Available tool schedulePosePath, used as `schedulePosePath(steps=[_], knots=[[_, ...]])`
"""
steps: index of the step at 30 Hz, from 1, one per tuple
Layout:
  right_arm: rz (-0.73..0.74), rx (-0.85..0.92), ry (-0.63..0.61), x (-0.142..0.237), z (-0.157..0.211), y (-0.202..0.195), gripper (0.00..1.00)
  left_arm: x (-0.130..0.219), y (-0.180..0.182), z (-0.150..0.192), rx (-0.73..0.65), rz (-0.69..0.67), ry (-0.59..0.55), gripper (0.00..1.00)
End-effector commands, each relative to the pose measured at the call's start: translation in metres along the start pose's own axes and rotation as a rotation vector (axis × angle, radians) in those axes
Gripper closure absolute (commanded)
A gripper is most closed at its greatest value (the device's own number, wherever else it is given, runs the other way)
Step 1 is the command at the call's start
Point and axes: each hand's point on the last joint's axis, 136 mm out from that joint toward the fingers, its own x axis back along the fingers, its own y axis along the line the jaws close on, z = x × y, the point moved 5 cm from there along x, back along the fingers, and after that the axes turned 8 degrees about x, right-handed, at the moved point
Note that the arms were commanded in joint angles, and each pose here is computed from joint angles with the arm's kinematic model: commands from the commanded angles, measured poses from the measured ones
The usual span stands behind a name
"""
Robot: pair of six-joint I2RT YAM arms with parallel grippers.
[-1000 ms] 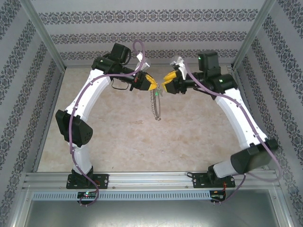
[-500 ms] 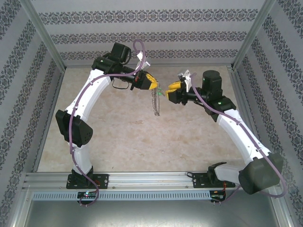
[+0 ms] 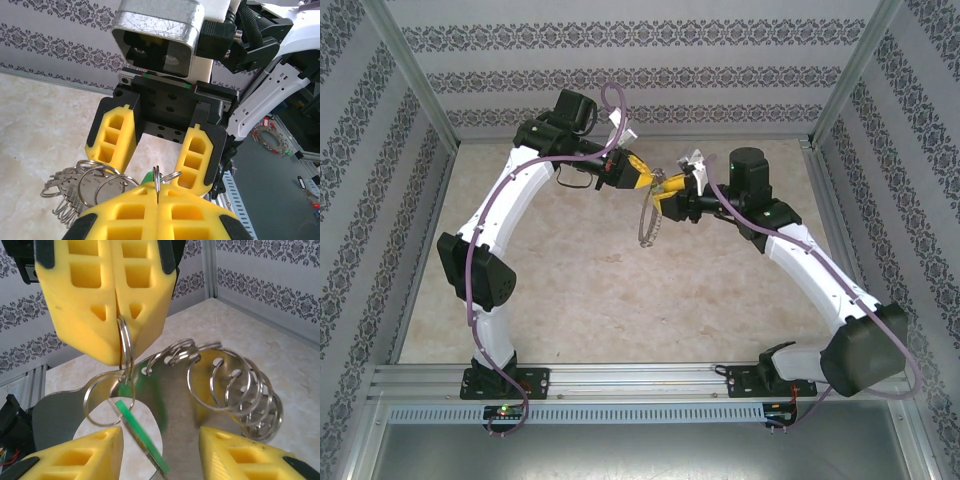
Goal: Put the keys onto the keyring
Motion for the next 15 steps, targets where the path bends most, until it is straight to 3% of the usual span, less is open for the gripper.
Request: schedulePosePath(steps=[1, 9, 15], knots=[[-0.041, 0.052, -0.049, -0.002, -0.019, 0.005, 0.63, 0.0, -0.008, -0.013, -0.054, 0.031, -0.029, 1.0], [-0.082, 0.047, -0.043, 0.0, -0.018, 0.014, 0.99, 0.0, -0.008, -0.014, -0.055, 0.027, -0.032, 1.0], [-0.113, 0.034, -0.019, -0.01, -0.012, 0.019, 1.0, 0.0, -0.007, -0.016, -0.054, 0.028, -0.038, 1.0]])
